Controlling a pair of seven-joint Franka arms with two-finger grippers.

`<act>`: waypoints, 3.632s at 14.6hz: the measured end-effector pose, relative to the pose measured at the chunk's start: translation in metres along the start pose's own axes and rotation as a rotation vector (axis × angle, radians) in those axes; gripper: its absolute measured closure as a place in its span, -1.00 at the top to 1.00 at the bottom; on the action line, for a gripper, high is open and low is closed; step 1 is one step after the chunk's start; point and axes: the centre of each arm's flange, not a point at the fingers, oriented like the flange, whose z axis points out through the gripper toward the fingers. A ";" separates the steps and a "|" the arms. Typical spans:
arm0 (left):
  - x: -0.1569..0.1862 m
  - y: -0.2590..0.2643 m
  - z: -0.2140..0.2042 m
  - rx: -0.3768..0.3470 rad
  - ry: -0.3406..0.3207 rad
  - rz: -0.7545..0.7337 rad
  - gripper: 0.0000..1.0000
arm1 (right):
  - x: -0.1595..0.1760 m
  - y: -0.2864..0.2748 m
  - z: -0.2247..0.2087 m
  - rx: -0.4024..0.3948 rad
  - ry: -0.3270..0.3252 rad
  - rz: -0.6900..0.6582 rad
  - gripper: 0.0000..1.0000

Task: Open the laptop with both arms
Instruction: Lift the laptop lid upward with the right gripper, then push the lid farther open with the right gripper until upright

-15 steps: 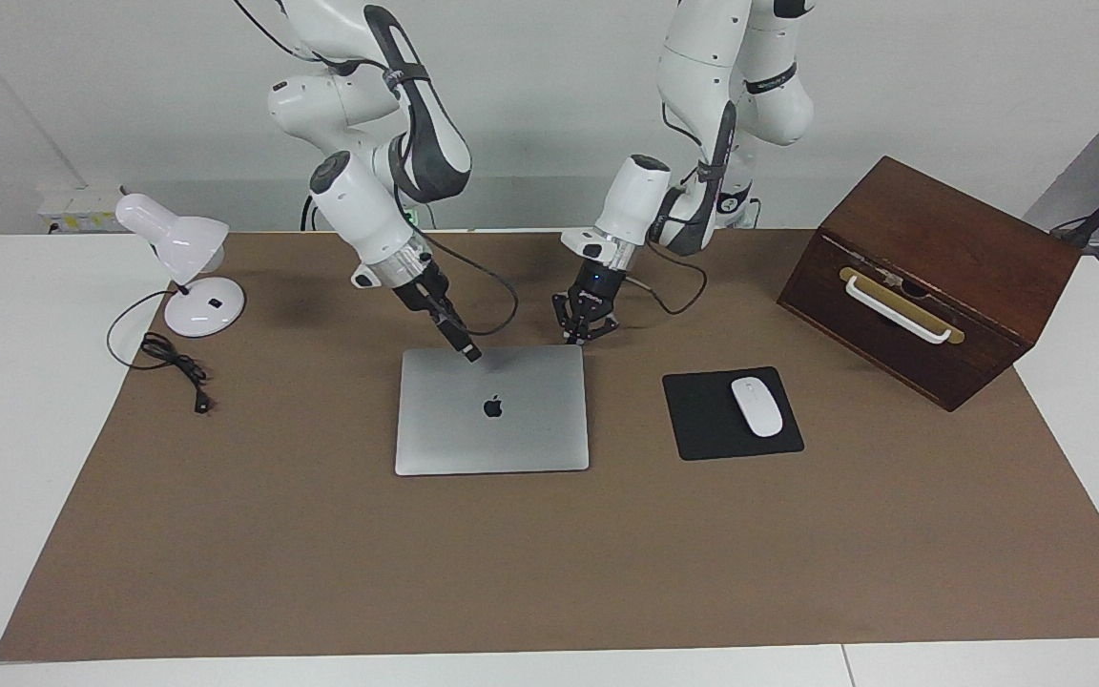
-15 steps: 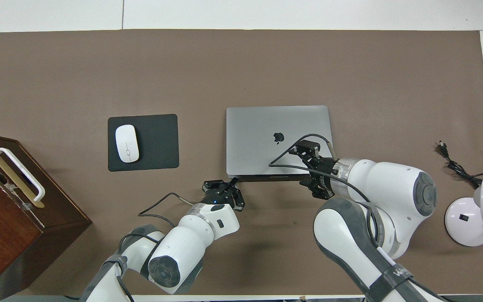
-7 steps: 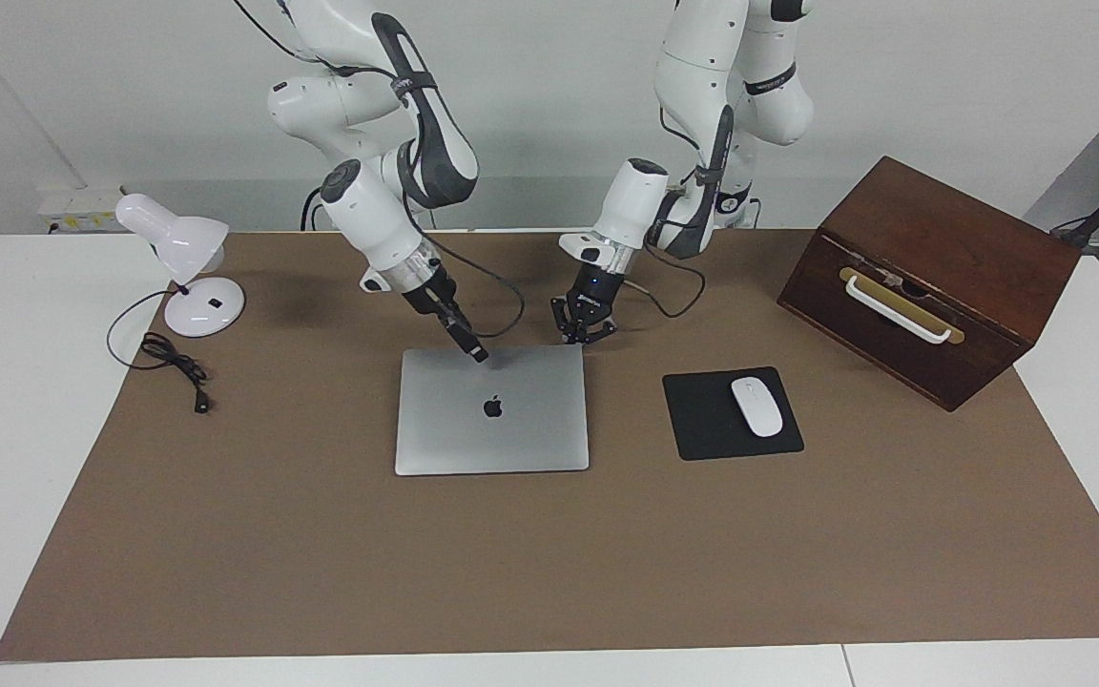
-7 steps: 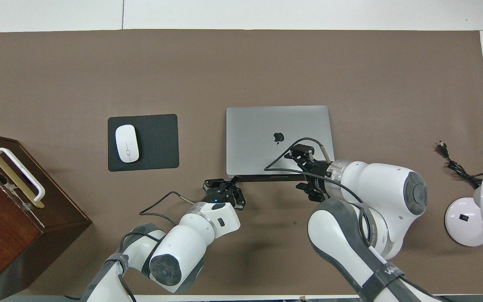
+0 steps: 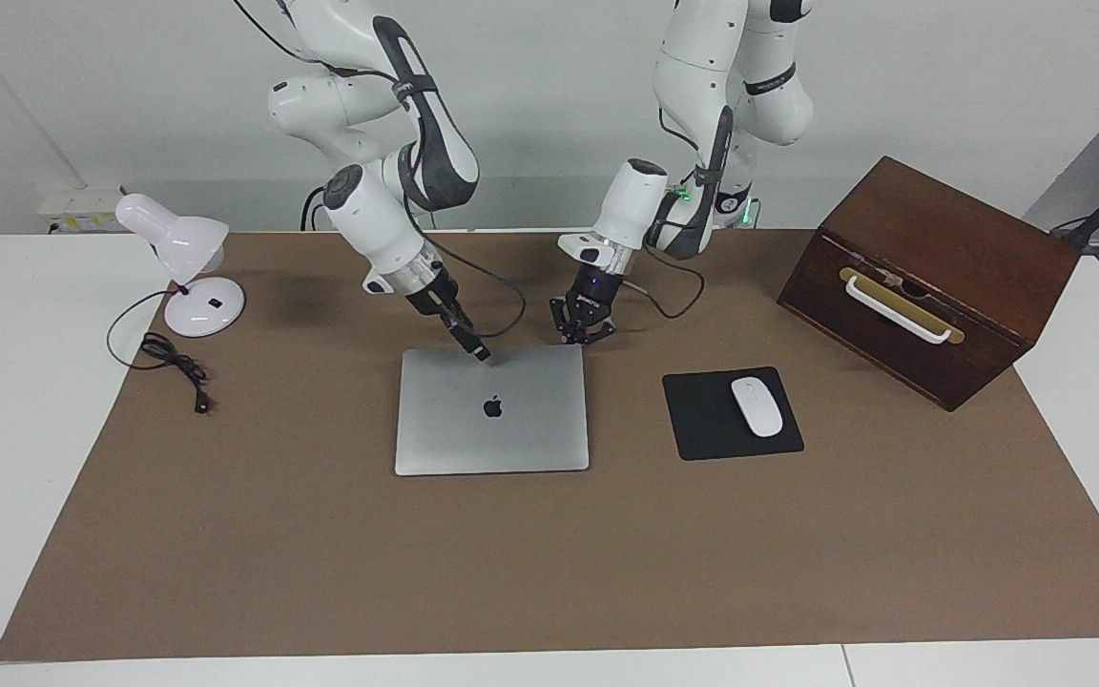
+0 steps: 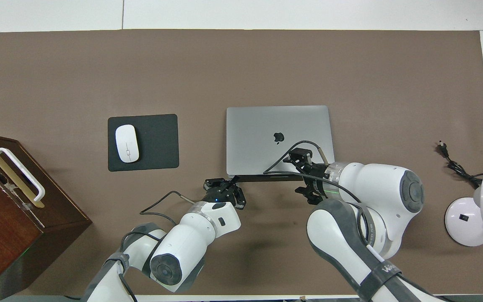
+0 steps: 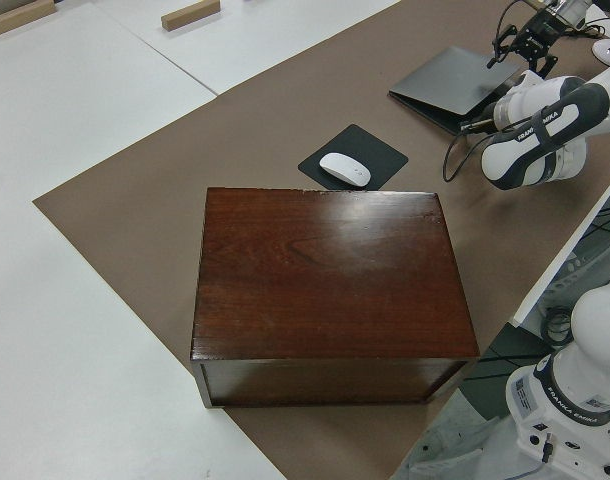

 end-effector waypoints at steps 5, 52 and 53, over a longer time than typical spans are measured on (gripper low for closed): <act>0.000 0.000 0.000 0.000 0.000 0.000 -0.98 | 0.001 0.006 0.010 -0.040 -0.019 0.006 1.00; 0.000 0.001 0.001 0.000 0.004 0.002 -0.98 | 0.013 -0.108 -0.036 0.170 0.019 -0.128 1.00; 0.000 0.001 0.001 0.000 0.004 0.002 -0.98 | 0.016 -0.113 -0.042 0.181 0.020 -0.125 1.00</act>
